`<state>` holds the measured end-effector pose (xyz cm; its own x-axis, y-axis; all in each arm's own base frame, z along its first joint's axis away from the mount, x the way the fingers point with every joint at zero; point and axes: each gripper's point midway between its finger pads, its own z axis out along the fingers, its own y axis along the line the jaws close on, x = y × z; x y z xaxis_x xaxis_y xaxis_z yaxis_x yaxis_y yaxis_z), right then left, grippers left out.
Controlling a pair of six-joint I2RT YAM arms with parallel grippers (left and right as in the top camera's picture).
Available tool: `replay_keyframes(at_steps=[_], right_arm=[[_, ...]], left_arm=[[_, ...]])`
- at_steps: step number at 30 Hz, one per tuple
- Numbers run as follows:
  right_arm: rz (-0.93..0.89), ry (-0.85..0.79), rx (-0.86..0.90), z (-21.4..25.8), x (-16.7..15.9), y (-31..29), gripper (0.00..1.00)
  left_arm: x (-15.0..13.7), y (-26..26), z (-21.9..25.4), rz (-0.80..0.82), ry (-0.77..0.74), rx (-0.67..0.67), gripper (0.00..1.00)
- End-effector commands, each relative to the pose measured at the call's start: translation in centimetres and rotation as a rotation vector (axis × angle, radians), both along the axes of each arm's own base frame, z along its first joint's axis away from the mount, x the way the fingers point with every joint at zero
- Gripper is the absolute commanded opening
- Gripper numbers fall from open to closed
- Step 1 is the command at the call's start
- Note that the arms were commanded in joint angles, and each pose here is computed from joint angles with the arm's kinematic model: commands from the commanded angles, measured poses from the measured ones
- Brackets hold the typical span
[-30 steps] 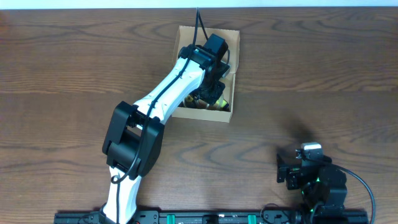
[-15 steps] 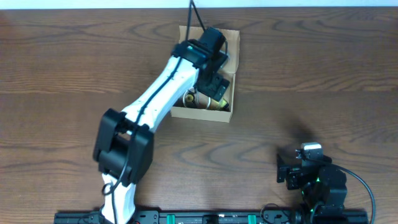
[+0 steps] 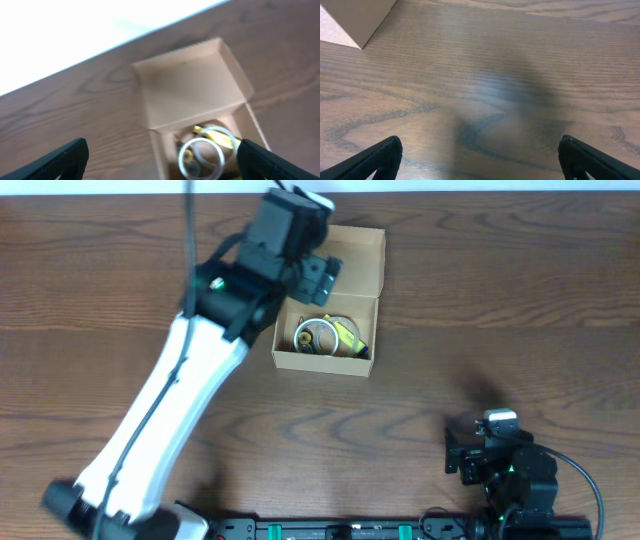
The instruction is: Pack container
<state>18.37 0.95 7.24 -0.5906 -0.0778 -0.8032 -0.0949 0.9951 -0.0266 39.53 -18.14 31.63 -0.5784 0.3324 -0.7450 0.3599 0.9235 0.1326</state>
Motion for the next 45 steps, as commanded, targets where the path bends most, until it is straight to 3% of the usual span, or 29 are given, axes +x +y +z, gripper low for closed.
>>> replay_keyframes(at_steps=[1, 9, 18, 25, 30, 45], right_arm=[[0.004, 0.003, -0.009, -0.3, 0.0, -0.1, 0.99], [0.005, 0.003, -0.009, -0.3, 0.0, -0.1, 0.99], [0.004, 0.003, -0.009, -0.3, 0.0, -0.1, 0.99], [0.005, 0.003, -0.009, -0.3, 0.0, -0.1, 0.99], [0.004, 0.003, -0.009, -0.3, 0.0, -0.1, 0.99], [0.004, 0.003, -0.009, -0.3, 0.0, -0.1, 0.99]], left_arm=[[-1.1, 4.0, 1.2, 0.093, -0.057, 0.017, 0.96], [-7.1, 13.5, -0.3, 0.295, -0.101, -0.024, 0.95], [-13.8, 16.8, -2.2, 0.350, -0.193, -0.057, 0.95], [-15.4, 17.9, -5.0, 0.379, -0.243, -0.078, 0.95], [-16.3, 18.5, -9.8, 0.398, -0.253, -0.079, 0.95], [-19.0, 19.1, -21.5, 0.397, -0.114, -0.014, 0.95]])
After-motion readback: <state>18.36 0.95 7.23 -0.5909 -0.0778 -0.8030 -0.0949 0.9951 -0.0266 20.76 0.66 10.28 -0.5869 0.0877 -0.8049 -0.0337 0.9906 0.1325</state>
